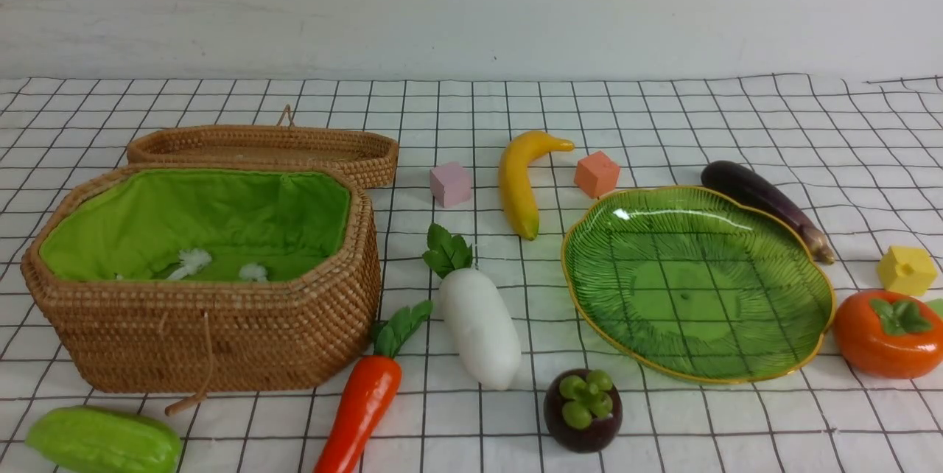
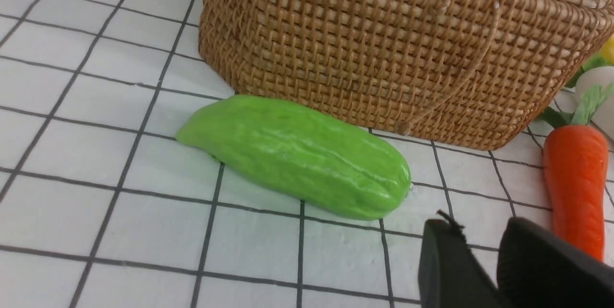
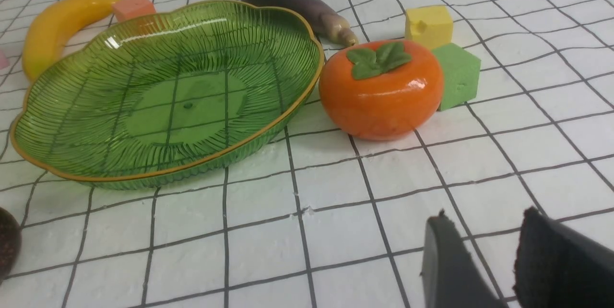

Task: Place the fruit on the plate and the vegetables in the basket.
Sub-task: Take a chayote with your left arm and place it on the basket on the left.

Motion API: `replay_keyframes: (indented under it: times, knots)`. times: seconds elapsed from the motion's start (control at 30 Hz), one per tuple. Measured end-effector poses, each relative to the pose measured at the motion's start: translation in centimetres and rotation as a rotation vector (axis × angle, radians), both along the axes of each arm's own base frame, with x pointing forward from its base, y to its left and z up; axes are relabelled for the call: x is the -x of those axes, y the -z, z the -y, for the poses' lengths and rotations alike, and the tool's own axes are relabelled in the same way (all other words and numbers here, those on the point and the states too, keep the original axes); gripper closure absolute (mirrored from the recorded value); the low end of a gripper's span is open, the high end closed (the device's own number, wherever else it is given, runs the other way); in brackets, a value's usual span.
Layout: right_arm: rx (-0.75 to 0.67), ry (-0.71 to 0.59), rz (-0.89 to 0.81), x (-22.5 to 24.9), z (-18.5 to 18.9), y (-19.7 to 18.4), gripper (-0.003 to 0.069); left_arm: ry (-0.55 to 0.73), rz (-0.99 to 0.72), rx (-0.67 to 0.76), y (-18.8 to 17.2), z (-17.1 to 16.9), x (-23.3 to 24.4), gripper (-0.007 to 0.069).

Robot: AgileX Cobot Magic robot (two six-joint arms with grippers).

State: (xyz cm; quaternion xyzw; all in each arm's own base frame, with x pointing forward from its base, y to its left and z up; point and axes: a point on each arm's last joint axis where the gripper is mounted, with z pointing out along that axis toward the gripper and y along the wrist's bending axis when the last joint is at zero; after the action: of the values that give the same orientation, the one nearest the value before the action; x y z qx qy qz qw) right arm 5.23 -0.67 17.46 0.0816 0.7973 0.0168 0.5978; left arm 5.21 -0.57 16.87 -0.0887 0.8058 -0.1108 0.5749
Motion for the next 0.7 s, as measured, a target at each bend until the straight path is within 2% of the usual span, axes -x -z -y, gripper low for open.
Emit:
replay_keyframes:
  times: [0.23, 0.3, 0.33, 0.4, 0.43, 0.47, 0.57, 0.63, 0.7]
  knots:
    - [0.000, 0.000, 0.000, 0.0, 0.0, 0.0, 0.0420, -0.005, 0.039, 0.024, -0.4, 0.0, -0.1, 0.0456]
    - [0.000, 0.000, 0.000, 0.0, 0.0, 0.0, 0.0420, -0.033, 0.143, 0.215, -1.4, 0.2, -0.3, 0.0456]
    - [0.000, 0.000, 0.000, 0.0, 0.0, 0.0, 0.0420, -0.033, 0.142, 0.228, -1.4, 0.2, -0.3, 0.0456]
    - [0.000, 0.000, 0.000, 0.0, 0.0, 0.0, 0.0420, -0.081, 0.231, 0.519, -2.5, 0.1, -0.4, 0.0456]
    - [0.000, 0.000, 0.000, 0.0, 0.0, 0.0, 0.0420, -0.084, 0.236, 0.542, -2.6, 0.1, -0.4, 0.0456]
    - [0.000, 0.000, 0.000, 0.0, 0.0, 0.0, 0.0420, -0.107, 0.266, 0.672, -2.9, 0.0, -0.5, 0.0456]
    - [0.000, 0.000, 0.000, 0.0, 0.0, 0.0, 0.0420, -0.139, 0.304, 0.844, -3.5, -0.3, -0.4, 0.0463]
    - [0.000, 0.000, 0.000, 0.0, 0.0, 0.0, 0.0420, -0.098, 0.271, 0.828, -4.2, 0.2, -0.3, 0.0491]
    - [0.000, 0.000, 0.000, 0.0, 0.0, 0.0, 0.0420, -0.011, 0.234, 0.731, -5.9, 0.9, 0.2, 0.0553]
